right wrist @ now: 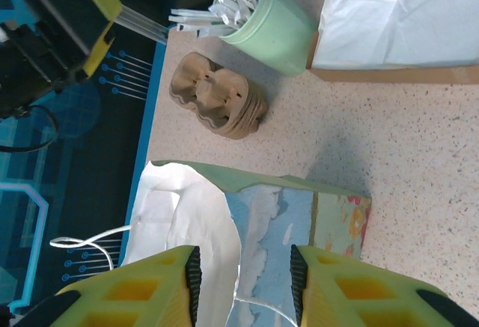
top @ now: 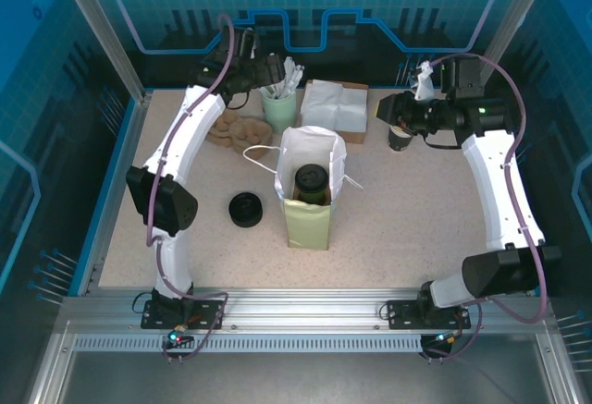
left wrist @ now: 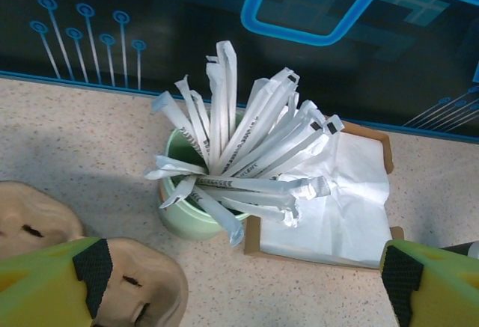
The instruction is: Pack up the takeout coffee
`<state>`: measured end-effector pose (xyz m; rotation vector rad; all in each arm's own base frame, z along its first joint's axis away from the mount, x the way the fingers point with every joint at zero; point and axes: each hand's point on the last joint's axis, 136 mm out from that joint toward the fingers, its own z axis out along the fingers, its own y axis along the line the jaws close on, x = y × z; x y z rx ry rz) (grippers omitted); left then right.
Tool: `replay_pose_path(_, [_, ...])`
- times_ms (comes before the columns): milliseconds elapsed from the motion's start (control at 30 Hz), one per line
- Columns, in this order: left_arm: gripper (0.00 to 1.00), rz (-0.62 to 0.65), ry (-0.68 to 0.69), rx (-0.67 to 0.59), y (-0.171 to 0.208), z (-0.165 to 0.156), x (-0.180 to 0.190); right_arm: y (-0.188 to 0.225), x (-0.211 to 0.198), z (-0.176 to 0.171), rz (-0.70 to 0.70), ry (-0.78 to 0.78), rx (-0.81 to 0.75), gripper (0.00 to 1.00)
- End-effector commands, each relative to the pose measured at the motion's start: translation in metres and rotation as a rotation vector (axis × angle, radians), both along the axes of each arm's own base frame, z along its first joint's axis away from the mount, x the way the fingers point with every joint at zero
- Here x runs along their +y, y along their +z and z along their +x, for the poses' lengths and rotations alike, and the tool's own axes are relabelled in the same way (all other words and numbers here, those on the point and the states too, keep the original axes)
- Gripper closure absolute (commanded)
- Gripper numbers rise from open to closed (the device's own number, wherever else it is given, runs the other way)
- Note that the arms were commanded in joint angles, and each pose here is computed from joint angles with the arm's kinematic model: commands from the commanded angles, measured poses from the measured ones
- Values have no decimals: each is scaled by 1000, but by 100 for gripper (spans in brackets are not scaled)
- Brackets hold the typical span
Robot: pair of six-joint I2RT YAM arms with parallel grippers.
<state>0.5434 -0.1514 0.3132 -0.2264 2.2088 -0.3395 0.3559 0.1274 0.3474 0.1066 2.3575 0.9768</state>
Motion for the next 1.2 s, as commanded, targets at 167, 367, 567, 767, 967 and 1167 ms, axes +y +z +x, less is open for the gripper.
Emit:
replay_pose_path(167, [12, -15, -70, 53, -9, 1, -14, -3, 3, -13, 0, 32, -63, 64])
replay_pose_path(367, [18, 54, -67, 49, -26, 3, -8, 0, 9, -26, -27, 66, -115, 66])
replay_pose_path(567, [34, 72, -78, 31, -40, 17, -11, 0, 7, -41, -52, 76, -153, 66])
replay_pose_path(767, [52, 86, -97, 17, -46, 24, -19, -2, 7, -45, -63, 92, -149, 66])
replay_pose_path(967, [57, 96, -108, 33, -62, 33, -26, 0, 10, -46, -41, 114, -168, 66])
replay_pose_path(1167, [56, 138, -109, 59, -83, 40, -29, -7, 9, -46, -40, 110, -164, 66])
